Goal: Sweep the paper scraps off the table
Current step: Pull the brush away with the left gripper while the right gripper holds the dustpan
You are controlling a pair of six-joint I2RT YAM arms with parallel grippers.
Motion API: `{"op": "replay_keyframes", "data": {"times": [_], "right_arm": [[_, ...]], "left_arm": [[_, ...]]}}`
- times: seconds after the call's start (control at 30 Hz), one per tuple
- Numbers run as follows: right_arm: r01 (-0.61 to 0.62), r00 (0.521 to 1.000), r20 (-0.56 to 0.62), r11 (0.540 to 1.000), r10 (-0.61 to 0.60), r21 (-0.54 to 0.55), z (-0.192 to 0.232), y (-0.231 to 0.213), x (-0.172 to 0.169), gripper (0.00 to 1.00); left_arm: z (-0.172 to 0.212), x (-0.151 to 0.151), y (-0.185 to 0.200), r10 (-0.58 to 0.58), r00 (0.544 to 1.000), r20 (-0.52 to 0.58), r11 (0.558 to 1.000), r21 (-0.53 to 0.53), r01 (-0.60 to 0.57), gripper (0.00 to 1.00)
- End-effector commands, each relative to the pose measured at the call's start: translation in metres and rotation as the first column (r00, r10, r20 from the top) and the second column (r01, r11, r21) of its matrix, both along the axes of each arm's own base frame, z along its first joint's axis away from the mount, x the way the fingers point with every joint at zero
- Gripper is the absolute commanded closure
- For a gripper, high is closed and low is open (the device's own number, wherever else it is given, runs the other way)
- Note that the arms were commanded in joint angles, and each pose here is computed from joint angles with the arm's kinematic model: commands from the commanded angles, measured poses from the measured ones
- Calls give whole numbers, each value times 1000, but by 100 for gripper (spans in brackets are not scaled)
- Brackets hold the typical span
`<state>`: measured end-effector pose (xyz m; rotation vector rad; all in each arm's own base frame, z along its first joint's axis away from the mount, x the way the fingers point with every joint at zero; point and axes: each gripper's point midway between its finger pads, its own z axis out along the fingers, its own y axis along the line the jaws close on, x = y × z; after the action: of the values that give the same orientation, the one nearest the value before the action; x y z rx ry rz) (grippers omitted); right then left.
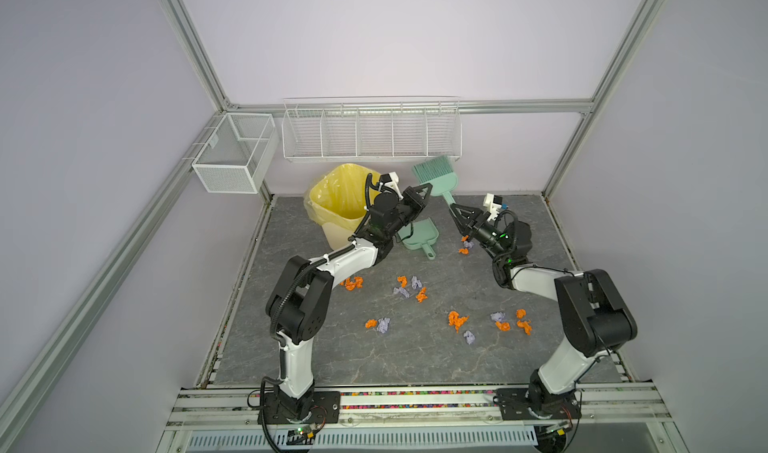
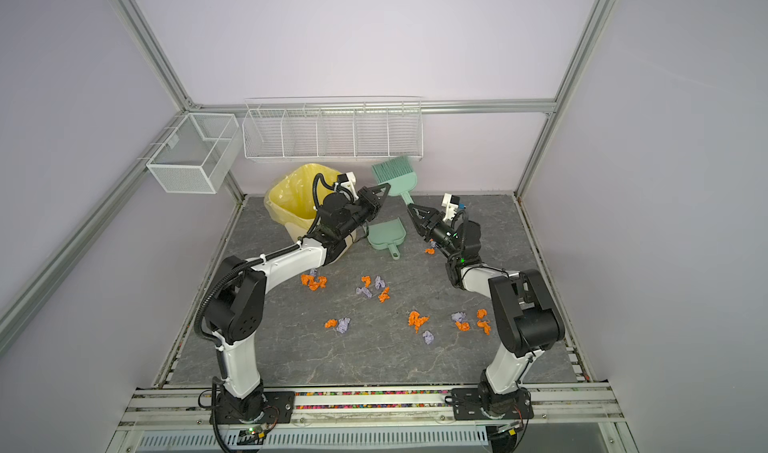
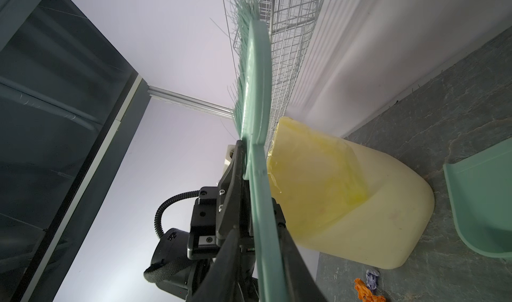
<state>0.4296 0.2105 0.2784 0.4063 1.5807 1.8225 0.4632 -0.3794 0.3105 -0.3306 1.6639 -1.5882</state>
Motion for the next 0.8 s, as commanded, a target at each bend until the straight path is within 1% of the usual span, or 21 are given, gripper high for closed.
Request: {"op": "replay_keyframes", "data": {"times": [0.0, 0.13, 0.2, 0.33, 0.43, 0.53, 0.7, 0.77], "right_arm": [[3, 999, 51, 998, -6, 61, 23, 0, -2, 76], [2, 999, 52, 999, -5, 52, 23, 2, 0, 78], [3, 998, 56, 999, -6, 50, 24, 2, 1, 82], [-5, 997, 71, 999, 2, 43, 25, 4, 0, 83], [-3, 996, 86, 999, -2, 53, 29, 3, -1, 83], [-5, 995, 99, 998, 0, 56, 35, 3, -3, 76], [8, 993, 117, 998, -15, 62, 41, 0, -4, 76], [6, 994, 112, 998, -12, 60, 40, 1, -4, 78]], "left_arm": [[-14, 2, -5, -4, 1000, -13, 1000, -2, 4, 100], [-17, 0, -7, -12, 1000, -14, 1000, -5, 12, 100], [-20, -3, -7, -15, 1000, -14, 1000, -11, 15, 100], [-27, -6, -7, -20, 999, -29, 1000, -23, 19, 100], [-29, -9, -7, -24, 999, -29, 999, -28, 24, 100], [-28, -10, -6, -22, 999, -27, 999, -30, 21, 100], [-25, -12, -5, -22, 1000, -19, 999, -29, 21, 100], [-27, -14, -3, -18, 1000, -19, 999, -30, 18, 100]]}}
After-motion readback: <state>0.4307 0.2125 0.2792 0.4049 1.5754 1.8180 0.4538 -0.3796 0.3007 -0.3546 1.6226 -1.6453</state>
